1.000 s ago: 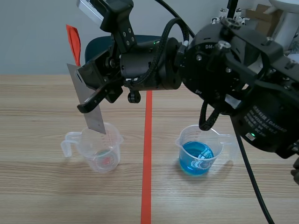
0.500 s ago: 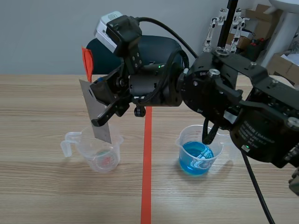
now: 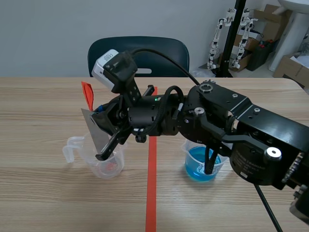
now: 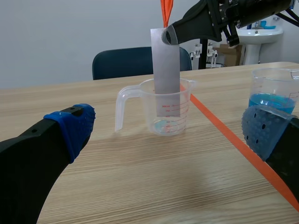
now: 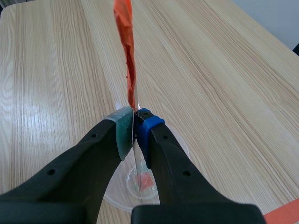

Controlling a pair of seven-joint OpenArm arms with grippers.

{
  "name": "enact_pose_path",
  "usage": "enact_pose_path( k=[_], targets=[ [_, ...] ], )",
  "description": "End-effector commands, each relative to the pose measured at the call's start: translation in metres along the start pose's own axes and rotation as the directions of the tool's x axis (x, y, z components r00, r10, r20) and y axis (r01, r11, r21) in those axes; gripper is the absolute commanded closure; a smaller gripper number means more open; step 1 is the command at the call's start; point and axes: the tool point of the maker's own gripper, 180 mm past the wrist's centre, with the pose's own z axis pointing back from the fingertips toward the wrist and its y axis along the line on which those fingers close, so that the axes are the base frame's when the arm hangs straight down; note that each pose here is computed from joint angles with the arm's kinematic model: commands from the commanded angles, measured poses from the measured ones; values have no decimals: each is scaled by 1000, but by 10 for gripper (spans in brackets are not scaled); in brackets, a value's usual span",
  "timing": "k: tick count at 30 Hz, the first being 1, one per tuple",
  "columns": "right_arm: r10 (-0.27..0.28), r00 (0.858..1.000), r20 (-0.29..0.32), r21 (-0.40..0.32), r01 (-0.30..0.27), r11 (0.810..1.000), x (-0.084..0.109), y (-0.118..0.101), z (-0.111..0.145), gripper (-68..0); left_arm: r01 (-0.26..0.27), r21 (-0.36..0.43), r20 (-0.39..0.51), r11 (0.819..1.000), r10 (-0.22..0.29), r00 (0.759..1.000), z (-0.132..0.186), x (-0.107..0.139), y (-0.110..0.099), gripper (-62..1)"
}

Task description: Do the redox reaction experiment. put the plate into the left beaker

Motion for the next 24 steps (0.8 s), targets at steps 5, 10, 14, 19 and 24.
enact_pose_path(
  k=[5,10,14,19,24],
  targets=[
    [26,999,25,-9,-25,1000,8,-4,-8,-6,9,-4,57,1000,-9,998,-1,12,1,-623],
    [26,999,27,-12,-26,1000,6,-4,-10,-6,9,-4,57,1000,-9,998,-1,12,1,-623],
    [33,999,30,-11,-33,999,7,-3,-11,-6,9,-4,57,1000,-9,998,-1,12,1,-623],
    [45,999,26,-12,-45,999,7,-3,-11,-6,8,-4,57,1000,-8,998,-1,12,1,-623],
    [55,998,20,-14,-55,998,6,-4,-11,-6,8,-4,57,1000,-8,998,-1,12,1,-623]
  ],
)
